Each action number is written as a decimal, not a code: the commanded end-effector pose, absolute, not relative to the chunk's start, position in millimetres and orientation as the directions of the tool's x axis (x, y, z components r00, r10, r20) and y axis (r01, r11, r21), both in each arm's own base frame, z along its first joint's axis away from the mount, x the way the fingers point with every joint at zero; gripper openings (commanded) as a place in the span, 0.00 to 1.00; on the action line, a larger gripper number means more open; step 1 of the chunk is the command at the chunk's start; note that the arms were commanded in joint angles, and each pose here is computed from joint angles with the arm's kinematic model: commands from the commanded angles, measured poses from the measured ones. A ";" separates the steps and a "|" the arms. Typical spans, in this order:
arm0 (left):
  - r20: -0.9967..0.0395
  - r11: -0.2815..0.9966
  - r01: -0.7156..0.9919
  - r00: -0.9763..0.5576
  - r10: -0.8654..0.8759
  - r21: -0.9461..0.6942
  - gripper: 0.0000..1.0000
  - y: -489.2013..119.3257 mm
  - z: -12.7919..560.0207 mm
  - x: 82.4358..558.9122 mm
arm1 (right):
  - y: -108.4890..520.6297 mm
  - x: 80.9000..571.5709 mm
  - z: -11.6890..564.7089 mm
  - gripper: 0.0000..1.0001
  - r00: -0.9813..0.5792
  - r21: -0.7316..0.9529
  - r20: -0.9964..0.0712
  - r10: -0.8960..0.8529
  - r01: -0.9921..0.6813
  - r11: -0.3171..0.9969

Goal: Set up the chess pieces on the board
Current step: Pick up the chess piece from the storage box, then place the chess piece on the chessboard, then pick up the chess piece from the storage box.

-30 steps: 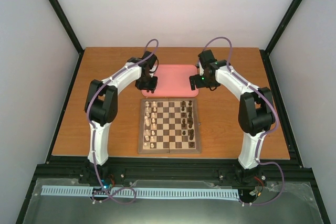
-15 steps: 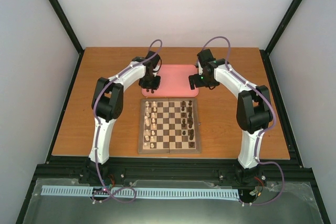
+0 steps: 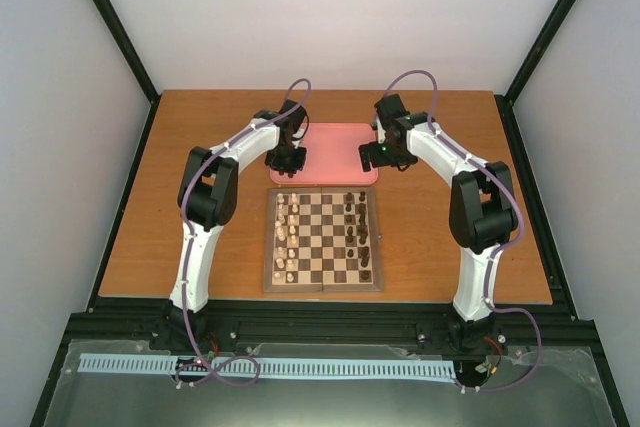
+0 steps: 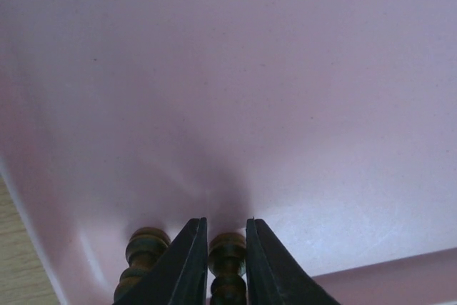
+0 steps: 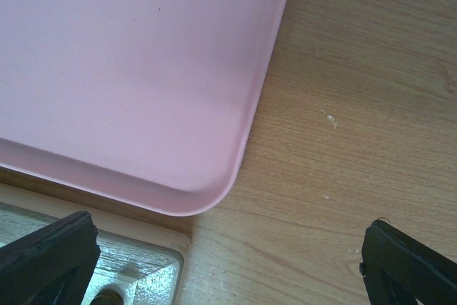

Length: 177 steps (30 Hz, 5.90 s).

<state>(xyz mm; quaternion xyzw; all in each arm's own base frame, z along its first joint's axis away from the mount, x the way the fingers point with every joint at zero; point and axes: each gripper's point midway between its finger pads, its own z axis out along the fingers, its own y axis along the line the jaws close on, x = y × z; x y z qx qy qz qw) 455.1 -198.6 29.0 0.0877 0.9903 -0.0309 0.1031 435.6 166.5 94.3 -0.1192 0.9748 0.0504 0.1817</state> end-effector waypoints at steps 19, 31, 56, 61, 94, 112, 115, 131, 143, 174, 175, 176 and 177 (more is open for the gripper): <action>-0.321 0.972 0.228 -0.926 0.196 -0.064 0.01 -209.2 137.3 432.3 | 167.8 441.7 101.8 1.00 -0.894 0.040 -0.389 -0.223 -0.258 0.965; -0.267 0.893 0.415 -0.893 0.362 -0.178 0.01 -273.4 167.1 329.2 | 166.8 451.1 111.2 1.00 -0.884 0.020 -0.411 -0.223 -0.253 0.967; -0.128 0.741 0.621 -0.781 0.611 -0.255 0.01 -358.8 121.9 162.9 | 163.3 437.4 107.6 1.00 -0.890 0.041 -0.410 -0.198 -0.235 0.971; -0.133 0.746 0.614 -0.787 0.602 -0.259 0.01 -357.5 109.0 162.0 | 160.2 435.6 102.3 1.00 -0.892 0.027 -0.404 -0.201 -0.232 0.972; -0.133 0.746 0.621 -0.783 0.608 -0.240 0.04 -376.2 53.9 174.0 | 162.9 435.6 79.1 1.00 -0.900 0.028 -0.369 -0.231 -0.259 0.965; -0.131 0.746 0.611 -0.790 0.600 -0.264 0.14 -375.5 50.4 169.6 | 163.4 433.0 79.4 1.00 -0.900 0.035 -0.369 -0.231 -0.262 0.964; -0.136 0.747 0.613 -0.789 0.599 -0.257 0.17 -375.4 51.9 171.2 | 163.0 432.4 78.3 1.00 -0.901 0.035 -0.366 -0.232 -0.262 0.964; -0.177 0.728 0.645 -0.764 0.620 -0.234 0.26 -375.5 70.1 176.7 | 164.8 433.0 80.0 1.00 -0.900 0.043 -0.370 -0.230 -0.264 0.964; -0.241 0.692 0.687 -0.726 0.644 -0.221 0.39 -379.5 93.1 183.5 | 167.1 438.0 89.5 1.00 -0.894 0.046 -0.386 -0.227 -0.265 0.963; -0.124 0.788 0.592 -0.806 0.579 -0.167 0.42 -328.1 72.0 179.8 | 163.1 431.0 97.2 1.00 -0.895 0.049 -0.393 -0.209 -0.248 0.968; -0.119 0.789 0.591 -0.806 0.579 -0.168 0.42 -328.5 69.7 179.8 | 163.0 430.2 97.0 1.00 -0.895 0.048 -0.392 -0.211 -0.249 0.967; -0.113 0.788 0.592 -0.806 0.581 -0.171 0.42 -328.9 67.4 178.7 | 162.6 430.0 97.3 1.00 -0.895 0.048 -0.393 -0.210 -0.248 0.968; -0.111 0.787 0.593 -0.805 0.582 -0.172 0.42 -329.2 66.2 178.4 | 162.7 429.7 96.6 1.00 -0.896 0.048 -0.392 -0.210 -0.248 0.967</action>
